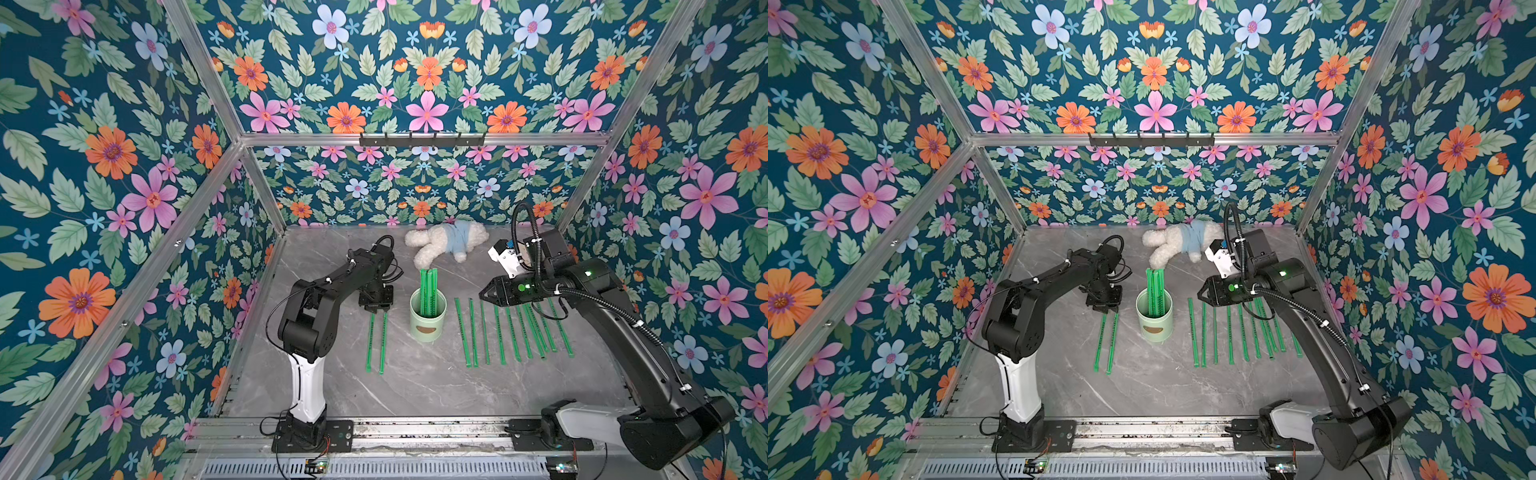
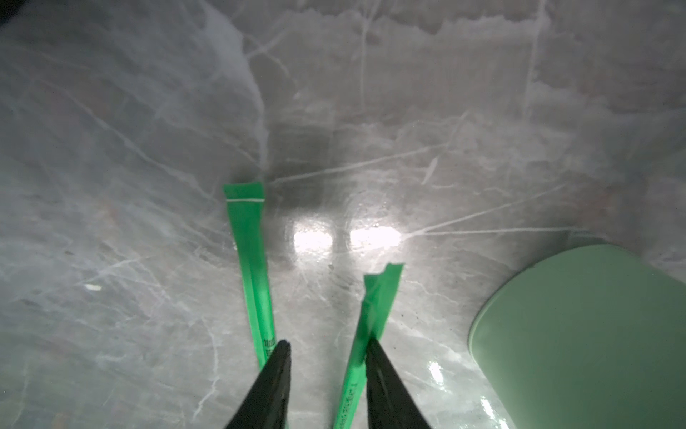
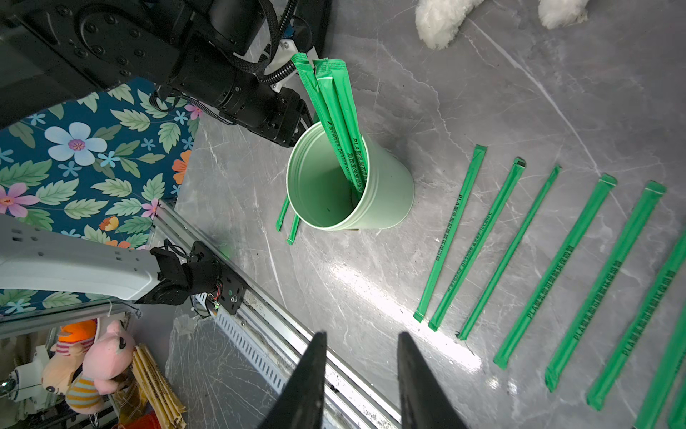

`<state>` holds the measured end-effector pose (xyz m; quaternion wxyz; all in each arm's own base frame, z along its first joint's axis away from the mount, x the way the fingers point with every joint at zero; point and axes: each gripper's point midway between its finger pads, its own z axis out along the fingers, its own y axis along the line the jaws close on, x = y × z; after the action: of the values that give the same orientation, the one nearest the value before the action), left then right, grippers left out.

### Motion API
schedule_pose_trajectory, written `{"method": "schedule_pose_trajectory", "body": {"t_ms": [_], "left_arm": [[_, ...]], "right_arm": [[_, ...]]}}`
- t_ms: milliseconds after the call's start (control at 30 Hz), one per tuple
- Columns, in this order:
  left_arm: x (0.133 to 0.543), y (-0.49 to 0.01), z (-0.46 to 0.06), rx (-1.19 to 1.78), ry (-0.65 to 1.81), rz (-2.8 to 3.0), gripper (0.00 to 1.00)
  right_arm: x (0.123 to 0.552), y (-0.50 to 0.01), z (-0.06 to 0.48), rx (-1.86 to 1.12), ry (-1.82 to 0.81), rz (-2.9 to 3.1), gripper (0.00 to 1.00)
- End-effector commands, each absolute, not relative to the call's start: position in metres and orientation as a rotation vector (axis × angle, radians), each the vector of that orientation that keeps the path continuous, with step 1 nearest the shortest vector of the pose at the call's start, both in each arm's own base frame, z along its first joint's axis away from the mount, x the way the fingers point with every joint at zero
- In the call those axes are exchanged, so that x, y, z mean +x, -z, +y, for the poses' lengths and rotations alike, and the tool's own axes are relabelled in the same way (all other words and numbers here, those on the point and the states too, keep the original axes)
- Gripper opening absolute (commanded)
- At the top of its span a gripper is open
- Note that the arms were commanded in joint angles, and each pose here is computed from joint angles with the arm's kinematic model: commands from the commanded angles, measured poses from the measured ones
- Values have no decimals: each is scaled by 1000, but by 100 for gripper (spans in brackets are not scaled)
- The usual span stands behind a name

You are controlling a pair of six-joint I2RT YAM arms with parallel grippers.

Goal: Take the straws out of the storage container
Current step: Place the straw at the center of the board.

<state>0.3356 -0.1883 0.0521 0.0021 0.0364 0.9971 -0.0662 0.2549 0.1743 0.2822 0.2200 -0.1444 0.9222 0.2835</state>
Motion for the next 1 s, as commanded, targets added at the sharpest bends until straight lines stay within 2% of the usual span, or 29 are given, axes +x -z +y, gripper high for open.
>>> {"method": "schedule_pose_trajectory", "body": {"t_ms": [0, 500, 600, 700, 800, 967], "left_arm": [[336, -57, -196, 129, 284, 3110, 39], [331, -66, -209, 140, 484, 3057, 38], [330, -68, -213, 142, 554, 3047, 30], [330, -67, -207, 145, 505, 3051, 12], [329, -65, -202, 141, 465, 3062, 0], [331, -62, -198, 135, 418, 3065, 0]], "right_arm": [[254, -284, 176, -432, -796, 2537, 35], [251, -288, 178, -442, -814, 2521, 35], [250, -288, 179, -446, -819, 2518, 35], [250, -289, 178, -443, -819, 2519, 35], [251, -288, 179, -444, -819, 2519, 35], [251, -288, 178, -443, -816, 2519, 35]]}}
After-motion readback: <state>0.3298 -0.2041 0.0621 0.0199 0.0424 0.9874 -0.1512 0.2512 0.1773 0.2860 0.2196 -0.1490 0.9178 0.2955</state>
